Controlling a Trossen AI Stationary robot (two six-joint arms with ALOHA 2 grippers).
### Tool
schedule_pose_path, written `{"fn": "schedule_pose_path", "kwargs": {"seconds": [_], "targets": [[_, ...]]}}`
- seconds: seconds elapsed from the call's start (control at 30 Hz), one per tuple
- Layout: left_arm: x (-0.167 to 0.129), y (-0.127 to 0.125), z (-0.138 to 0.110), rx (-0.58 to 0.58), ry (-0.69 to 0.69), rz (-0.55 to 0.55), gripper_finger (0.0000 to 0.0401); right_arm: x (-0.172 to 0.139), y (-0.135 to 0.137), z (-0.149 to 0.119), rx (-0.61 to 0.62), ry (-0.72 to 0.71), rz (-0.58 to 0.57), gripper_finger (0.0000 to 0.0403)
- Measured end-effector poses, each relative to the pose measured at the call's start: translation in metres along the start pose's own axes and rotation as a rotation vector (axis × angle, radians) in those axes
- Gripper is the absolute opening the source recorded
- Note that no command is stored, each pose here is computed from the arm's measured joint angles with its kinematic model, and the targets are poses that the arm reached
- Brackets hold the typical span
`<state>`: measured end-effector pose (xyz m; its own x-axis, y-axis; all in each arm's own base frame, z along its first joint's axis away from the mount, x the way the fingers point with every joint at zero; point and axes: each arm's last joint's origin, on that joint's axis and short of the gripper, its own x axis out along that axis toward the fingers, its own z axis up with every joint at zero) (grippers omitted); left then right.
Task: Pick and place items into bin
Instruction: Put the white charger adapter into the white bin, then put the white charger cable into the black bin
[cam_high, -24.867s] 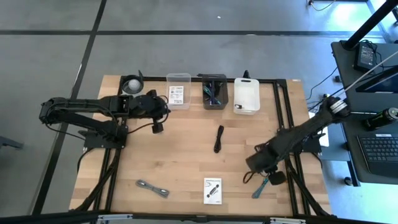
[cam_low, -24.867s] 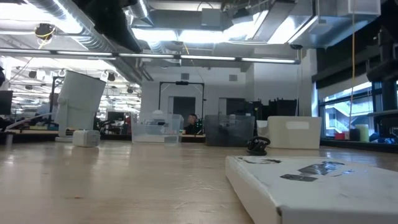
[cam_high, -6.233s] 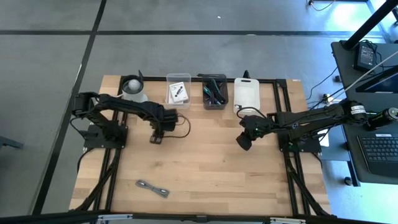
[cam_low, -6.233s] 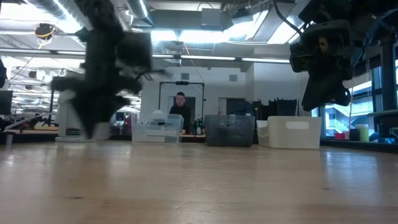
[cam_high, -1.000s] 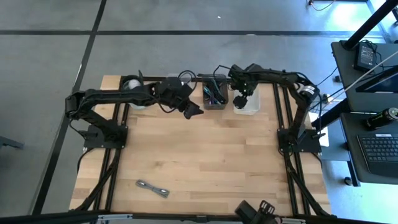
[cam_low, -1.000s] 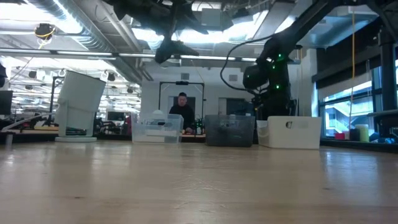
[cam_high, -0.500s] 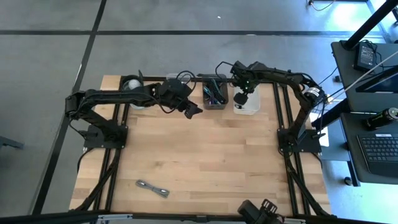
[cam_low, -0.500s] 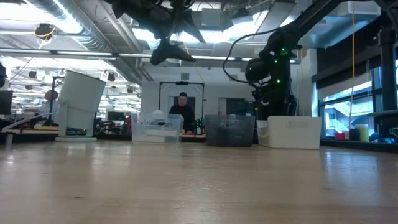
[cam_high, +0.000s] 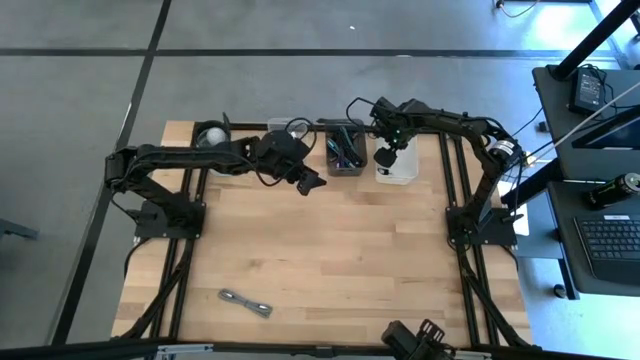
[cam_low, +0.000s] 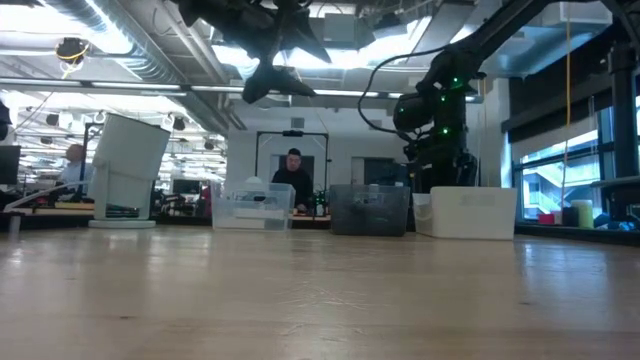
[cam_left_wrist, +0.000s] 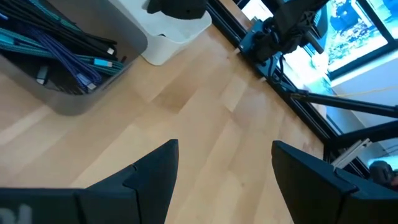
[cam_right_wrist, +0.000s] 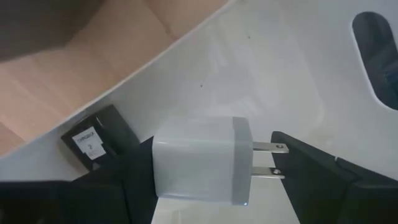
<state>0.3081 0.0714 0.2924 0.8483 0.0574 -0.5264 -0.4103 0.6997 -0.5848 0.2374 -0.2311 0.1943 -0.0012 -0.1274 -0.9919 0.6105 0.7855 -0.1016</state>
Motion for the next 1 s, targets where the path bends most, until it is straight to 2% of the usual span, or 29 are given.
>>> {"fn": "schedule_pose_path", "kwargs": {"seconds": [0.4, 0.57, 0.7, 0.83, 1.0], "targets": [[0.002, -0.01, -0.008, 0.023, -0.002, 0.008, 0.0249, 0.0, 0.0, 0.0, -0.041, -0.001, 0.0, 0.0287], [0.002, -0.011, -0.011, 0.047, -0.019, 0.05, 0.0249, 0.0, 0.0, 0.0, -0.057, -0.001, 0.0, 0.0313], [0.002, -0.011, -0.014, 0.081, -0.023, 0.1, 0.0249, 0.0, 0.0, 0.0, -0.098, 0.005, 0.001, 0.0341], [0.002, -0.009, -0.018, 0.139, -0.016, 0.165, 0.0249, -0.003, -0.001, -0.003, -0.139, 0.01, 0.008, 0.035], [0.001, -0.011, -0.026, 0.198, -0.032, 0.284, 0.0249, -0.039, -0.011, -0.012, -0.091, -0.152, 0.09, 0.035]]}}
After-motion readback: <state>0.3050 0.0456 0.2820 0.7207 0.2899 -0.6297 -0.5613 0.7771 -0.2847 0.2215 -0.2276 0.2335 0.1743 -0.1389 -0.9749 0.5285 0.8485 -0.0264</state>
